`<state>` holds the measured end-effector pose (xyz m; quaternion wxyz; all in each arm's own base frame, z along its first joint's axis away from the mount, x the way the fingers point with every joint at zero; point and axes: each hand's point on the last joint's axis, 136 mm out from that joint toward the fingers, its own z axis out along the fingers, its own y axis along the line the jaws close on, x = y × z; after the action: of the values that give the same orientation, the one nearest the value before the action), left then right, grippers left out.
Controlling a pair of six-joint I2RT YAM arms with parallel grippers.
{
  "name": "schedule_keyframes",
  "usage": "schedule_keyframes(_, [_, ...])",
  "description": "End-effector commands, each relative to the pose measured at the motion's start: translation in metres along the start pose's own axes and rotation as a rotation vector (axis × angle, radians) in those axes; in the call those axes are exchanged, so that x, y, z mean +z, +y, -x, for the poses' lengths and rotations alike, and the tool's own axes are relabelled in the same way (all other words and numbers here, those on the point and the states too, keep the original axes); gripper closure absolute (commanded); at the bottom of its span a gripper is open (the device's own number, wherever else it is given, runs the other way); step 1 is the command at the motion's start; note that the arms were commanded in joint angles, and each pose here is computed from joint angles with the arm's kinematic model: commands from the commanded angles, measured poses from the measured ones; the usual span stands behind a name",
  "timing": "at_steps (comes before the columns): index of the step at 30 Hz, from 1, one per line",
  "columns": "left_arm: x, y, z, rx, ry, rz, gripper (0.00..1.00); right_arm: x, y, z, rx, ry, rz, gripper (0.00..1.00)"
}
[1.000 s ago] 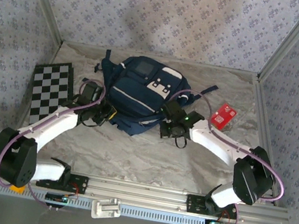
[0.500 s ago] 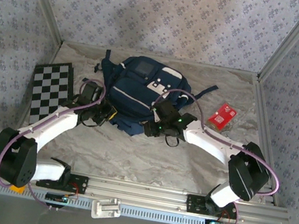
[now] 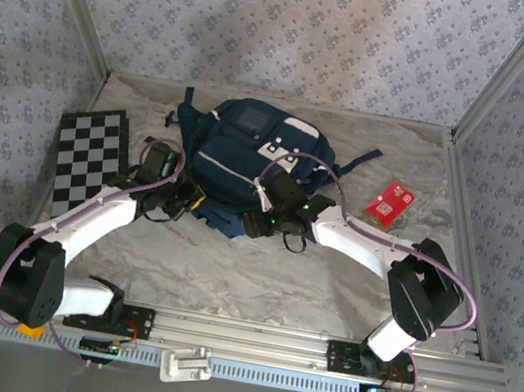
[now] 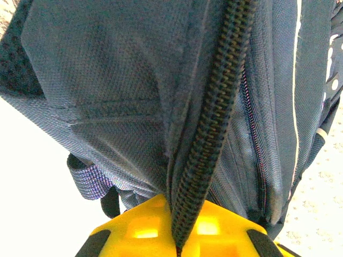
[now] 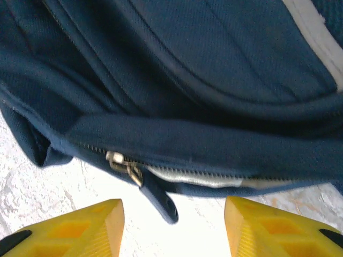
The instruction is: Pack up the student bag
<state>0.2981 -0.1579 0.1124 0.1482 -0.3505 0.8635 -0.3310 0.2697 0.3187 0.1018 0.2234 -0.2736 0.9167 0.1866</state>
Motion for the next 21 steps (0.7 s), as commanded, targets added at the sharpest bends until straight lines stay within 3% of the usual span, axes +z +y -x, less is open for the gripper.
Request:
schedule_keyframes(1, [-0.008, -0.037, 0.002, 0.046, 0.002, -0.121, 1.0, 0.004, 0.009, 0.013, -0.04, -0.021, 0.041, 0.5])
schedule_keyframes(8, [-0.006, -0.037, 0.002, 0.046, 0.008, -0.118, 1.0, 0.019, 0.012, 0.012, -0.048, 0.012, 0.084, 0.67])
schedule_keyframes(10, [-0.005, -0.036, 0.001, 0.045, 0.01, -0.115, 1.0, 0.017, 0.016, 0.014, -0.049, -0.001, 0.098, 0.77])
schedule_keyframes(21, [-0.001, -0.04, -0.002, 0.042, 0.023, -0.13, 1.0, 0.006, 0.01, 0.009, -0.018, 0.008, 0.014, 1.0])
